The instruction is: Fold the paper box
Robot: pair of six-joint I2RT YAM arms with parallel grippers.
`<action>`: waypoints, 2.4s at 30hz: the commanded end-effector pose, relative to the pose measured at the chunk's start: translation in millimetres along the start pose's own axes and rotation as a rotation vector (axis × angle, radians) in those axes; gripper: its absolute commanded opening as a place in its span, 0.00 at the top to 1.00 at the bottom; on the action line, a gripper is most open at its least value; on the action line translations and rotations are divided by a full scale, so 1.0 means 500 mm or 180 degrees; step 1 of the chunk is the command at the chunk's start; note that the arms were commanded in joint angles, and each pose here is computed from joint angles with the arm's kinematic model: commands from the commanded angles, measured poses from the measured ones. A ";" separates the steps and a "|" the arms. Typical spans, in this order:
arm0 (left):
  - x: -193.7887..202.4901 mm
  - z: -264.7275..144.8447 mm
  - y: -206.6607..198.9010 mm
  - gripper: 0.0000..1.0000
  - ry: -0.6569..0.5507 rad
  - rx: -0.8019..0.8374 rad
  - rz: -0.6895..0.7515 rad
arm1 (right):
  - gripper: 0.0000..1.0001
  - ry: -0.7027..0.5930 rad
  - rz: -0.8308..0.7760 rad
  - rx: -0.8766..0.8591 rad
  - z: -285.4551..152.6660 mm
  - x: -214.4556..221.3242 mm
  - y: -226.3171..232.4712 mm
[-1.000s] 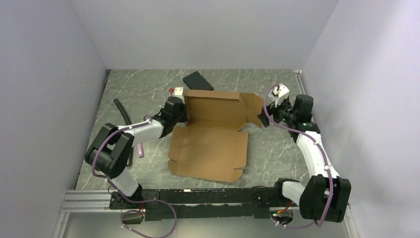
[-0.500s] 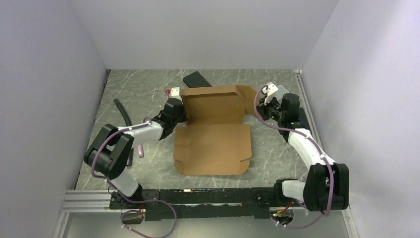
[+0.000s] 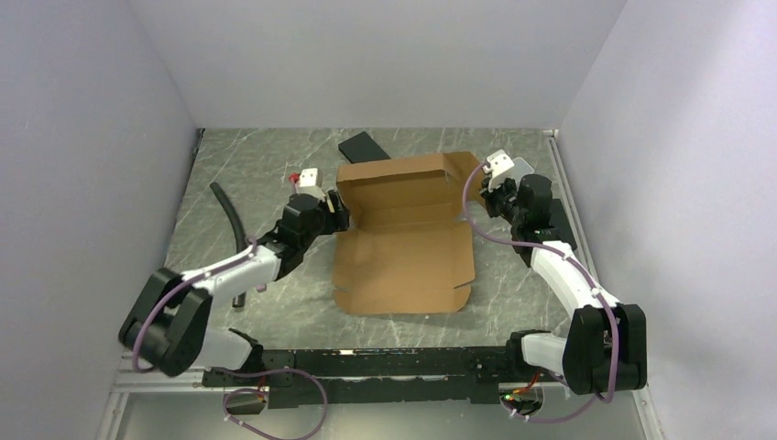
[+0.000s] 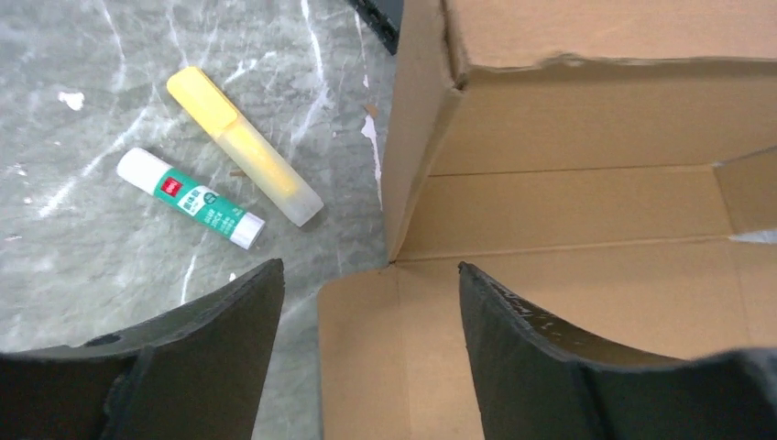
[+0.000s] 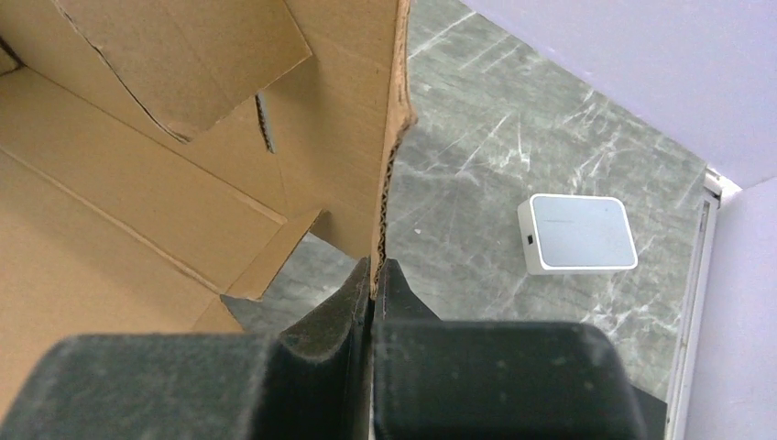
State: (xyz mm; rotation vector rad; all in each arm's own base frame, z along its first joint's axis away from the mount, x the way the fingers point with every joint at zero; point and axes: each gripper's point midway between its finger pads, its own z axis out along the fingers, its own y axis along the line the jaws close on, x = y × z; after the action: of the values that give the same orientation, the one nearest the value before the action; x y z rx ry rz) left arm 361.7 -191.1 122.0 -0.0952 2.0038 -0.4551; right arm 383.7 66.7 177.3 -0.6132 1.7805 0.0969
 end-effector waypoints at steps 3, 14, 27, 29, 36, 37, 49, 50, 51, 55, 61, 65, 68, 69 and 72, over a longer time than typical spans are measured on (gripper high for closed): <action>-0.122 -0.100 -0.066 0.16 -0.0568 0.0668 0.0826 | 1.00 -0.0242 -0.0402 0.0026 0.003 -0.029 -0.011; -0.259 -0.051 -0.260 0.11 -0.0548 0.1717 0.2404 | 1.00 -0.0261 -0.0581 -0.0076 0.025 -0.052 0.001; -0.206 0.107 -0.321 0.11 -0.0043 0.2088 0.2952 | 1.00 -0.0247 -0.0483 -0.0165 0.038 -0.038 0.046; -0.196 0.115 -0.321 0.11 -0.0003 0.2098 0.2948 | 1.00 -0.0234 -0.0440 -0.0168 0.041 -0.039 0.047; -0.171 0.126 -0.327 0.12 0.0076 0.2146 0.2926 | 1.00 -0.0191 -0.0246 -0.0398 0.046 -0.048 0.077; -0.167 0.127 -0.328 0.13 0.0096 0.2157 0.2925 | 1.00 -0.0182 -0.0219 -0.0455 0.047 -0.048 0.083; -0.135 0.131 -0.340 0.20 0.0181 0.2156 0.2882 | 0.82 0.0005 0.0070 -0.1060 0.051 -0.042 0.144; -0.133 0.132 -0.339 0.21 0.0194 0.2148 0.2879 | 0.82 0.0061 0.0088 -0.1024 0.056 -0.036 0.139; -0.130 0.132 -0.339 0.21 0.0202 0.2148 0.2885 | 0.83 0.0120 0.0107 -0.0930 0.062 -0.032 0.127; -0.120 0.133 -0.339 0.21 0.0236 0.2164 0.2906 | 0.91 0.0306 0.0196 -0.0458 0.087 -0.019 0.059; -0.132 0.133 -0.350 0.17 0.0206 0.2108 0.2853 | 0.96 0.0264 0.0299 -0.0503 0.092 -0.023 0.051; -0.187 0.121 -0.353 0.12 -0.0023 0.1871 0.2685 | 1.00 0.0308 0.0303 -0.0491 0.089 0.005 0.051; -0.240 0.094 -0.358 0.06 -0.0322 0.1726 0.2493 | 1.00 0.0266 0.0265 -0.0447 0.084 0.008 0.045; -0.255 0.083 -0.359 0.05 -0.0413 0.1690 0.2431 | 1.00 0.0251 0.0247 -0.0419 0.082 0.009 0.042; -0.300 0.036 -0.364 0.05 -0.0631 0.1637 0.2167 | 1.00 0.0199 0.0235 -0.0379 0.080 0.003 0.040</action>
State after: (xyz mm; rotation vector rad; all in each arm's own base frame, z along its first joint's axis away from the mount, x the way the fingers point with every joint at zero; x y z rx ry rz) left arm 430.7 -335.3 213.4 1.0306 1.7067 -0.4409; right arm 401.7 98.9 133.1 -0.6551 1.9719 0.2677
